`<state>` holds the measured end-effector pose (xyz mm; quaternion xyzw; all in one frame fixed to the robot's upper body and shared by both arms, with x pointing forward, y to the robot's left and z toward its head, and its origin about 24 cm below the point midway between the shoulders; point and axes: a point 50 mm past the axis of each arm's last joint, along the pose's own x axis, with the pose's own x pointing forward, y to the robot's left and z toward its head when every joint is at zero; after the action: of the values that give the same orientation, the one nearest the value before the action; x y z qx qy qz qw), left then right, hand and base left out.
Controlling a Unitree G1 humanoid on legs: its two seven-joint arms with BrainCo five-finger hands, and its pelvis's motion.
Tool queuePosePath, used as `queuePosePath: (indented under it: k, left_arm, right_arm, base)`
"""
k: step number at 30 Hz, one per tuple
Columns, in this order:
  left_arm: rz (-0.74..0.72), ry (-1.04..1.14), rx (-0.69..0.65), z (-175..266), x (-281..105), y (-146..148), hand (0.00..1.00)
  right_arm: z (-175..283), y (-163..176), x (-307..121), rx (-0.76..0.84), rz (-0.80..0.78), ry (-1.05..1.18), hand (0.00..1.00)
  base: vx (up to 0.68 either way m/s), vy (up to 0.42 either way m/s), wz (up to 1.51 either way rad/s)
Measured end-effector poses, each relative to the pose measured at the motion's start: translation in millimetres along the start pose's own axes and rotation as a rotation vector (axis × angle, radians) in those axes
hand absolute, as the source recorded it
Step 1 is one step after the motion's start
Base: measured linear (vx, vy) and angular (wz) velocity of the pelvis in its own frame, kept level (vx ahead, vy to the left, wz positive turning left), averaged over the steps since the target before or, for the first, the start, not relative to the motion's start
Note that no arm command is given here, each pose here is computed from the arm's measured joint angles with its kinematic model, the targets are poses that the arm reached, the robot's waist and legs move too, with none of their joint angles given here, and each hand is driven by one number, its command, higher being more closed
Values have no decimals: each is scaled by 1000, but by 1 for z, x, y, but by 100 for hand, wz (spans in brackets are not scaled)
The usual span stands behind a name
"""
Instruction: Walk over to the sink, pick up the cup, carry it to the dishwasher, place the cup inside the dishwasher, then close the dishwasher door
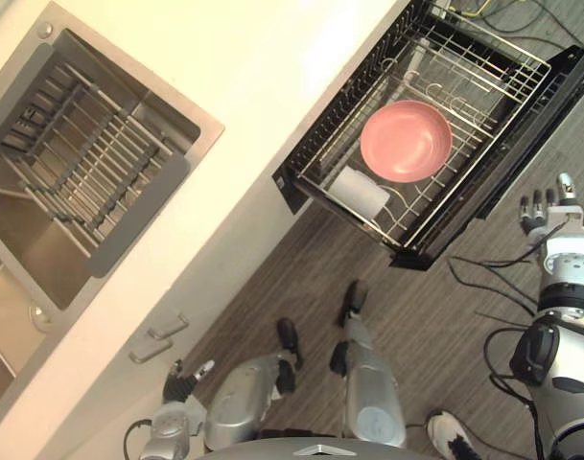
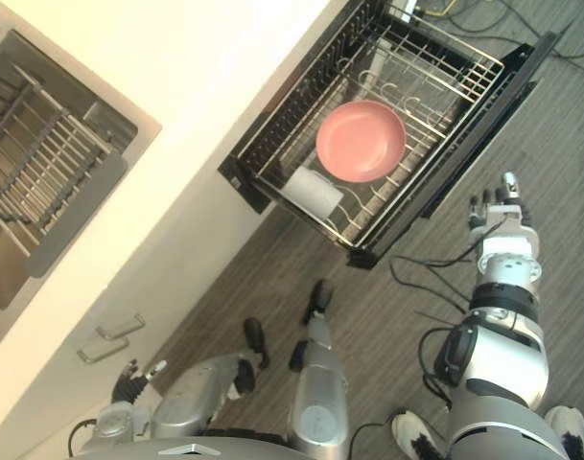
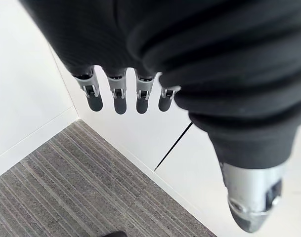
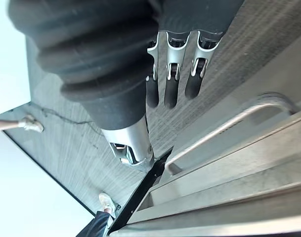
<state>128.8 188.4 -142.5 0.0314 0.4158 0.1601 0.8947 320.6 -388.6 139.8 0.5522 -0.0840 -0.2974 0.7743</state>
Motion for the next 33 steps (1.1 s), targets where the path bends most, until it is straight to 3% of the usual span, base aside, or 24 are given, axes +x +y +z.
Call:
queuePosePath:
  k: [7,18,24,33]
  left_arm:
    - [-10,4,-6,0,0,-2,0]
    - [-98,-9,17,1,-5,-24,0]
    - [-126,-17,16,2,-5,-25,0]
    - [-156,20,25,-14,-11,-23,0]
  right_arm:
    - [-19,20,3,-67,94,80,100]
    - [-13,73,5,-339,211,61,100]
    - [-23,107,3,-708,225,21,100]
    - [-43,149,-5,-1052,275,-48,100]
  base:
    - [27,78,7]
    - [-37,44,29]
    - [-89,-27,54]
    - [-33,12,40]
